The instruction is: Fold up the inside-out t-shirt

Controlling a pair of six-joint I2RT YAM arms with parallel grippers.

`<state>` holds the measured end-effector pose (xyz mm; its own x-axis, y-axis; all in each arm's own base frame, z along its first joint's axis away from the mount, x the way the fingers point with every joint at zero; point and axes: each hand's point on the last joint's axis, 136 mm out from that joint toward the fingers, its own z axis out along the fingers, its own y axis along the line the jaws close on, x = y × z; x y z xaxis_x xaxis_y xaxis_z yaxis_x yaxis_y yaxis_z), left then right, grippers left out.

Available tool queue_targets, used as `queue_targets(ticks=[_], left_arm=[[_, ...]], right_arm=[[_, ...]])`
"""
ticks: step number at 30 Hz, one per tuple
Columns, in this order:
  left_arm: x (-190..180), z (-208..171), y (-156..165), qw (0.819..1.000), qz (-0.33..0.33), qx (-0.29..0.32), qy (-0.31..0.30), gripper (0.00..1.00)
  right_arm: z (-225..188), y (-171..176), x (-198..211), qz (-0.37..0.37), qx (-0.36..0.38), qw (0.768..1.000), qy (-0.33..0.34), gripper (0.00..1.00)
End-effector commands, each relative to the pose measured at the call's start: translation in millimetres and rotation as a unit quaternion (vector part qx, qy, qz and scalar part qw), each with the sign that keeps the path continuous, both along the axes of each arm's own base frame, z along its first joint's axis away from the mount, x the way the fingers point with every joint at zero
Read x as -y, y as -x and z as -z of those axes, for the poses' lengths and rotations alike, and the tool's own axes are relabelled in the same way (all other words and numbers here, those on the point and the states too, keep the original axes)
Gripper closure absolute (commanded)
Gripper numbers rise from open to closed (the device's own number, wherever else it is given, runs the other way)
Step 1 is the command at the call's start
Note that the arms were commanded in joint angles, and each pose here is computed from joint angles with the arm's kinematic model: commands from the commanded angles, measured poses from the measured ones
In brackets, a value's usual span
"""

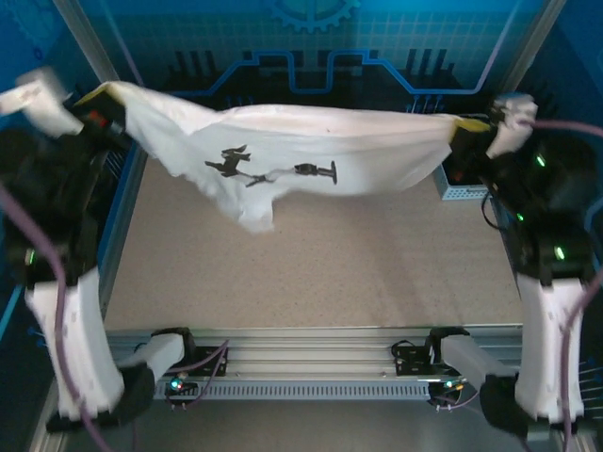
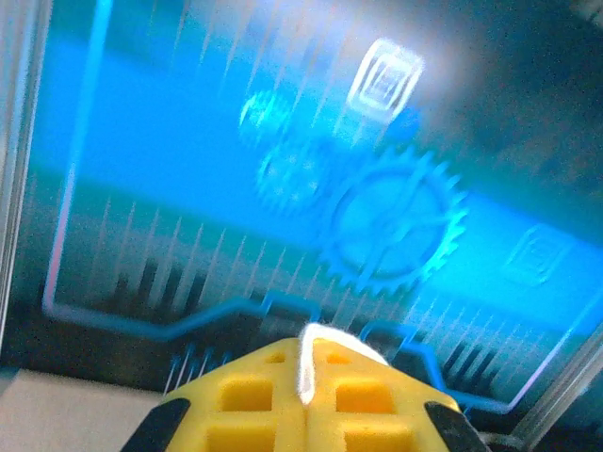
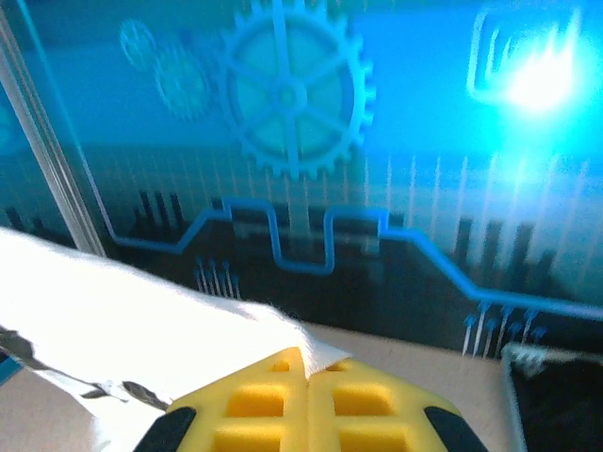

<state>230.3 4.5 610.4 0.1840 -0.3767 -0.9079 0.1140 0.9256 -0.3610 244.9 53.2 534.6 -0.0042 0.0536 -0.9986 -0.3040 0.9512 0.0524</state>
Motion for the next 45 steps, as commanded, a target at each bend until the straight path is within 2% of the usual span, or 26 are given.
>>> queue_targets(ticks=[1,5,7,9,12,17,21,26,31,33,35,36,37,38,41,43,45], left_arm=[[4.9,-36.4,63.4,0.995,-0.018,0.101,-0.015,1.00],[14.8,-57.8,113.9,0.987,-0.017,0.156,-0.030,1.00],[17.0,-66.8,124.5,0.984,-0.016,0.173,-0.034,1.00],[16.7,-73.0,123.3,0.983,-0.017,0.180,-0.036,1.00],[12.6,-76.5,98.1,0.985,-0.017,0.170,-0.036,1.00],[-1.0,-60.3,10.5,0.992,-0.013,0.122,-0.032,1.00],[-12.2,-19.7,-82.8,0.998,0.000,0.066,-0.022,1.00],[-12.7,68.8,-209.1,0.999,0.009,-0.022,-0.035,1.00],[-15.6,190.6,-345.4,0.989,0.009,-0.137,-0.048,0.95],[-21.4,237.9,-392.8,0.982,0.004,-0.186,-0.045,0.94],[-24.0,279.2,-428.1,0.971,0.007,-0.235,-0.037,0.83],[-21.7,294.9,-441.4,0.967,0.016,-0.254,-0.035,0.73],[-18.7,306.3,-449.2,0.963,0.022,-0.269,-0.026,0.65],[-14.9,312.3,-451.2,0.959,0.030,-0.280,-0.019,0.61],[8.8,321.6,-437.9,0.948,0.059,-0.312,-0.004,0.45],[30.8,320.2,-410.6,0.948,0.073,-0.311,0.003,0.36],[53.4,319.8,-371.5,0.955,0.093,-0.282,0.025,0.33]], right_arm=[[-16.5,48.6,10.1,0.030,0.049,0.998,0.015,1.00],[-38.0,98.9,15.2,0.044,0.096,0.994,0.020,1.00],[-45.8,111.5,17.0,0.049,0.110,0.992,0.025,1.00],[-52.2,116.1,20.0,0.059,0.118,0.991,0.031,1.00],[-57.7,107.0,23.4,0.072,0.119,0.989,0.047,1.00],[-47.7,52.8,27.0,0.085,0.091,0.989,0.073,1.00],[-14.4,-17.6,27.8,0.089,0.045,0.991,0.093,1.00],[57.4,-124.9,29.2,0.092,-0.033,0.990,0.102,1.00],[159.9,-258.5,26.5,0.093,-0.137,0.983,0.084,0.99],[204.6,-309.5,25.4,0.098,-0.185,0.976,0.067,0.91],[249.4,-351.0,25.6,0.109,-0.240,0.963,0.058,0.77],[268.3,-366.0,25.2,0.112,-0.268,0.955,0.058,0.70],[281.2,-375.2,25.2,0.116,-0.291,0.948,0.062,0.66],[290.2,-379.6,26.0,0.119,-0.306,0.942,0.065,0.64],[297.4,-367.6,17.1,0.102,-0.330,0.936,0.065,0.57],[303.6,-335.7,9.3,0.092,-0.356,0.927,0.071,0.46],[321.5,-293.9,2.2,0.092,-0.394,0.912,0.072,0.45]])
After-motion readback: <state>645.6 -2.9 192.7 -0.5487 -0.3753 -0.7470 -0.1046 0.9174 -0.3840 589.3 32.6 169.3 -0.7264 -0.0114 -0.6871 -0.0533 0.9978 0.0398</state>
